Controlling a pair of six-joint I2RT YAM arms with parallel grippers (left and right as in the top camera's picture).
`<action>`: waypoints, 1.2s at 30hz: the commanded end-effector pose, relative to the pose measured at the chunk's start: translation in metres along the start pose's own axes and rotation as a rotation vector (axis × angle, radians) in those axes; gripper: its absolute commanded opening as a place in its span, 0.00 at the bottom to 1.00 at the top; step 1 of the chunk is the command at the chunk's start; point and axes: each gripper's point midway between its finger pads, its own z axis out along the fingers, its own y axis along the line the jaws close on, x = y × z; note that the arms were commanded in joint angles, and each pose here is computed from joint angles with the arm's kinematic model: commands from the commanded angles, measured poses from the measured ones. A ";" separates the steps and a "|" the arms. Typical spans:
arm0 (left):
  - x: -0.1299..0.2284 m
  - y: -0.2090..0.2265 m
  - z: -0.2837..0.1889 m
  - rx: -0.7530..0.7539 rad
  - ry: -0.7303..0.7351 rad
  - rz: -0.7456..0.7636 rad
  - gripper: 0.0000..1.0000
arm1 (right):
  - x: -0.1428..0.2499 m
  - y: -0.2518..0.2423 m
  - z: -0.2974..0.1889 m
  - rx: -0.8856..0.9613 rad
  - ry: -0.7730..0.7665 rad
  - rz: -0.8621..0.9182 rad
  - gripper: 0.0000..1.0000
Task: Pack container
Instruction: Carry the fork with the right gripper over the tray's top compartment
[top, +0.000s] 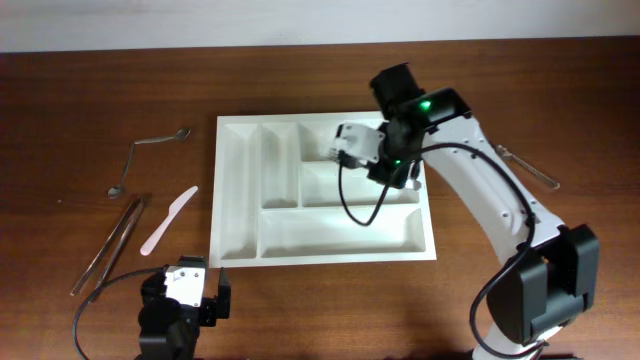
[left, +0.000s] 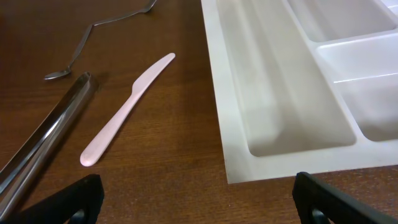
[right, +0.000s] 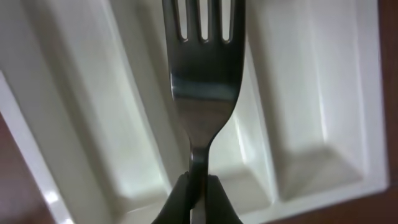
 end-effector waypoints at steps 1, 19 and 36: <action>0.001 0.001 0.000 -0.005 -0.001 0.015 0.99 | -0.015 -0.001 -0.003 0.021 -0.035 -0.147 0.04; 0.001 0.001 0.000 -0.005 -0.001 0.015 0.99 | -0.021 -0.038 0.055 0.076 -0.033 -0.329 0.04; 0.001 0.001 0.000 -0.005 -0.001 0.015 0.99 | -0.021 -0.098 0.062 0.236 -0.114 -0.286 0.04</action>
